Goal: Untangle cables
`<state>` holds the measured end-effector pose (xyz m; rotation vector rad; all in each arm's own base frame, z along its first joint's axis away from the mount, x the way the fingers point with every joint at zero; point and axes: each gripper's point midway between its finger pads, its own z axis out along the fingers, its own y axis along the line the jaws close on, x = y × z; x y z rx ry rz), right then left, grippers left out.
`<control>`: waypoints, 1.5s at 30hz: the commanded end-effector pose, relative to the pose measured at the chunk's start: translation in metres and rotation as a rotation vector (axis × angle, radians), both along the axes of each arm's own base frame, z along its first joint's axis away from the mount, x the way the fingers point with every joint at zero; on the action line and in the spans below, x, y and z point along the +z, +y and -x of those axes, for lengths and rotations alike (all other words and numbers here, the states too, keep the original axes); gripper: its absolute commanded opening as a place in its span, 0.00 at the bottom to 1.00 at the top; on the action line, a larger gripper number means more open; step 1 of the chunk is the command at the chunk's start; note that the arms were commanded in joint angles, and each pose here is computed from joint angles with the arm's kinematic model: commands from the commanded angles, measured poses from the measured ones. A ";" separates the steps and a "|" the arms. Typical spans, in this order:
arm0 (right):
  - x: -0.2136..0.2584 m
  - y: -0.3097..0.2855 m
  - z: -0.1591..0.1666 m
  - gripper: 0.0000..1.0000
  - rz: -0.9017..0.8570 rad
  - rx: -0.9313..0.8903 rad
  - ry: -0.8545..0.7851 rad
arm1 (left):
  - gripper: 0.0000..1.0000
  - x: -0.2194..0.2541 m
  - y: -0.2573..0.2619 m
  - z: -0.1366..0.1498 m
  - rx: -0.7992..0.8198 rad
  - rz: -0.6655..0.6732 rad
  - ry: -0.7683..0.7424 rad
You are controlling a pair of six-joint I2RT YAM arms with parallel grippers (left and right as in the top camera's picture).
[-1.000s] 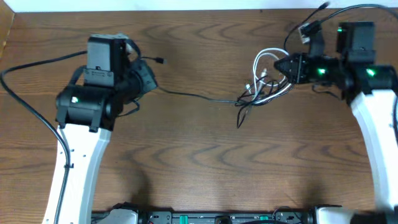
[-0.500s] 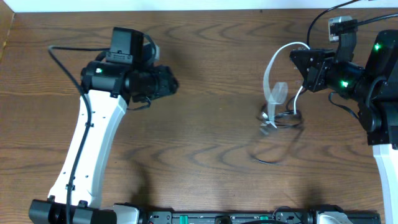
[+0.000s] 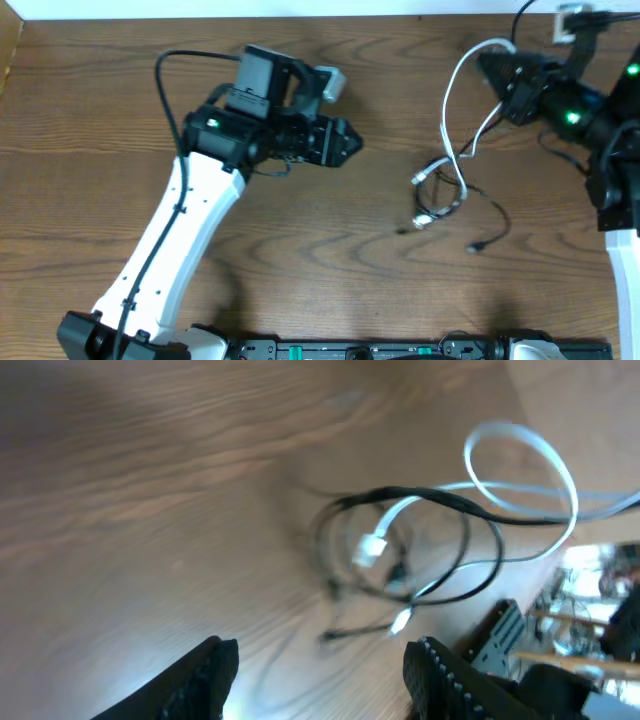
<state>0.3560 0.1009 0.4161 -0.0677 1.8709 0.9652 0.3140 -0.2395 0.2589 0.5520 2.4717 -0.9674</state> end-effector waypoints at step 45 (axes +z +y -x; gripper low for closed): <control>-0.011 -0.048 -0.005 0.01 -0.274 -0.157 0.265 | 0.44 -0.032 -0.202 0.053 -0.440 0.330 0.053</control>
